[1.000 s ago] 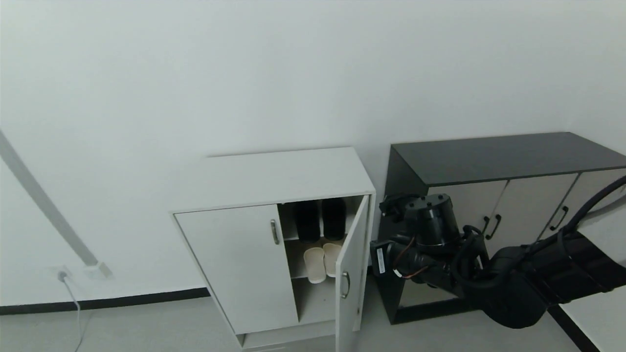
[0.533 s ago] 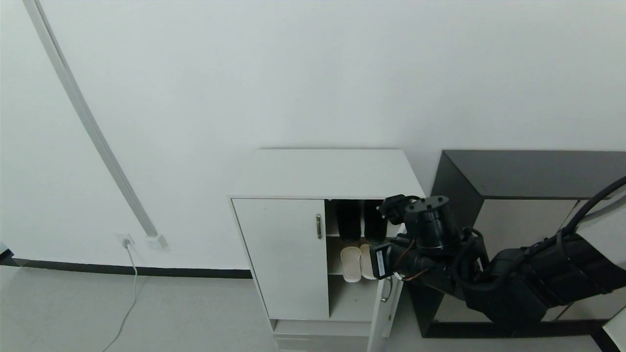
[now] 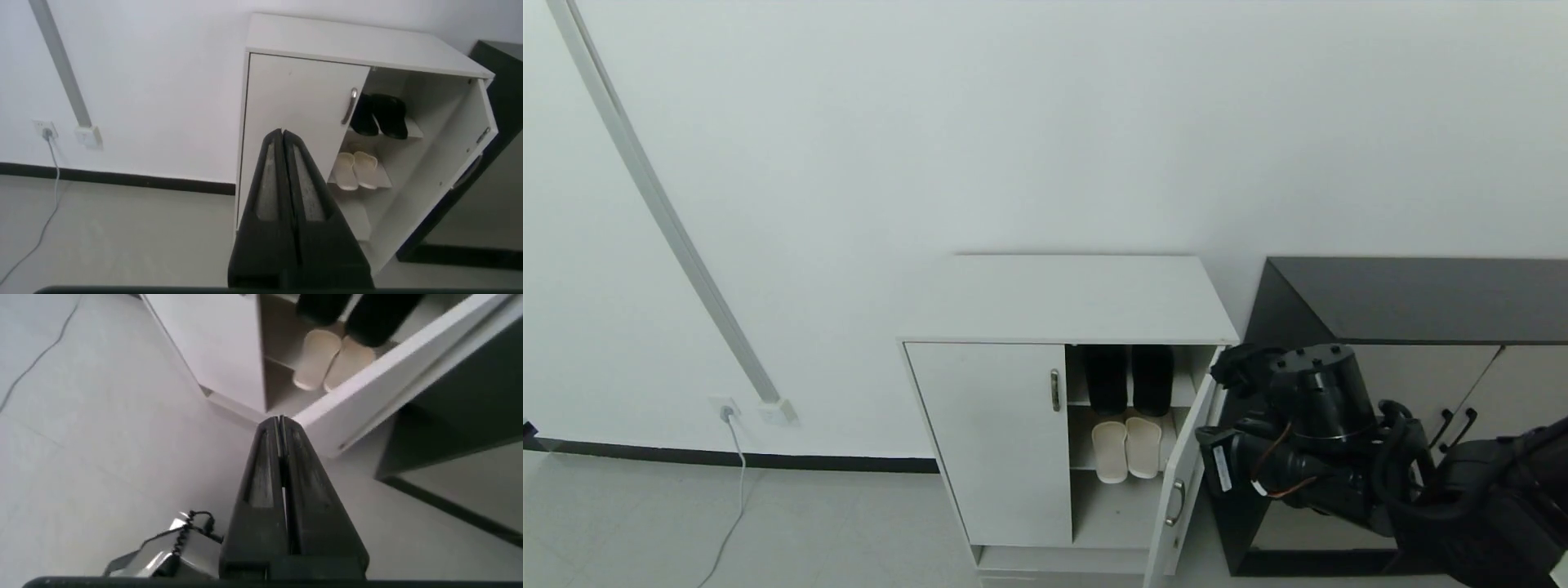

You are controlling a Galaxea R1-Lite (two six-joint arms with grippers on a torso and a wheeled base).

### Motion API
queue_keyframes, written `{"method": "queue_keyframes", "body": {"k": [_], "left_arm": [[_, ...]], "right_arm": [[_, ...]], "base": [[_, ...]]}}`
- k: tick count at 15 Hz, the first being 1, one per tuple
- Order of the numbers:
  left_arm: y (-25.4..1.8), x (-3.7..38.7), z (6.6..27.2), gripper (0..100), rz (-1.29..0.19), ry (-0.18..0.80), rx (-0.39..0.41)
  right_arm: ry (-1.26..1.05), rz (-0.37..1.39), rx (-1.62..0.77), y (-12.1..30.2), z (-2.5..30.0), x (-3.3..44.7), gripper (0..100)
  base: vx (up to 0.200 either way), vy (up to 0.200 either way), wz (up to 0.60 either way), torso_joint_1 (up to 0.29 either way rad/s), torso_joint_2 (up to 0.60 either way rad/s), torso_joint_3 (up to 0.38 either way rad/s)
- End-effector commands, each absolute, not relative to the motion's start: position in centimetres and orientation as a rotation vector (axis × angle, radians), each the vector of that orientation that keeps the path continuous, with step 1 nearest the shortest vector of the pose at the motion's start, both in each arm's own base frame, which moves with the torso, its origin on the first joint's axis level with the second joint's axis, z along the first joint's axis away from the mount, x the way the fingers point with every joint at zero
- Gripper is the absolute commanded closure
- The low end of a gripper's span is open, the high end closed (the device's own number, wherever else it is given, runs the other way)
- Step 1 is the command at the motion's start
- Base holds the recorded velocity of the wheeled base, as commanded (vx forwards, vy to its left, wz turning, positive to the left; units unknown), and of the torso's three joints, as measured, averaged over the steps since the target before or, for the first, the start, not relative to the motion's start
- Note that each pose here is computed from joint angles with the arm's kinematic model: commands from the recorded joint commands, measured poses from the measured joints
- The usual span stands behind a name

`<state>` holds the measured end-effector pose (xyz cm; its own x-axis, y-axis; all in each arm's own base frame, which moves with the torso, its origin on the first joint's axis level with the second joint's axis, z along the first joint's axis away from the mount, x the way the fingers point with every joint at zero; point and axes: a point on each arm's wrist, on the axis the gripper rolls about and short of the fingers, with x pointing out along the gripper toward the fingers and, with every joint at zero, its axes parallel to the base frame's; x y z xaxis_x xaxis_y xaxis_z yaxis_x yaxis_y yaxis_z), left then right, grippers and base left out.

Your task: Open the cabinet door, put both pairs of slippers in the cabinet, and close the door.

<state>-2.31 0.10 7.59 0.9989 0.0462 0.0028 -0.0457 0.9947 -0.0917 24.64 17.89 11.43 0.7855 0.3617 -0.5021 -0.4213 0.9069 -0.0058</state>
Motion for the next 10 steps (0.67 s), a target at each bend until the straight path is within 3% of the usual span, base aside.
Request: {"method": "queue_keyframes", "body": {"k": [1, 10], "left_arm": [[0.1, -2.3, 7.6, 100, 0.047, -0.005, -0.092], [0.1, -2.3, 7.6, 100, 0.047, -0.004, -0.095]], "right_arm": [[0.553, 0.403, -0.151, 15.8, 10.8, 23.1, 100], [0.645, 0.443, -0.169, 17.7, 5.8, 25.4, 100]], "base": [[0.200, 0.000, 0.00, 0.022, 0.01, -0.002], [0.000, 0.000, 0.00, 0.000, 0.00, 0.000]]}}
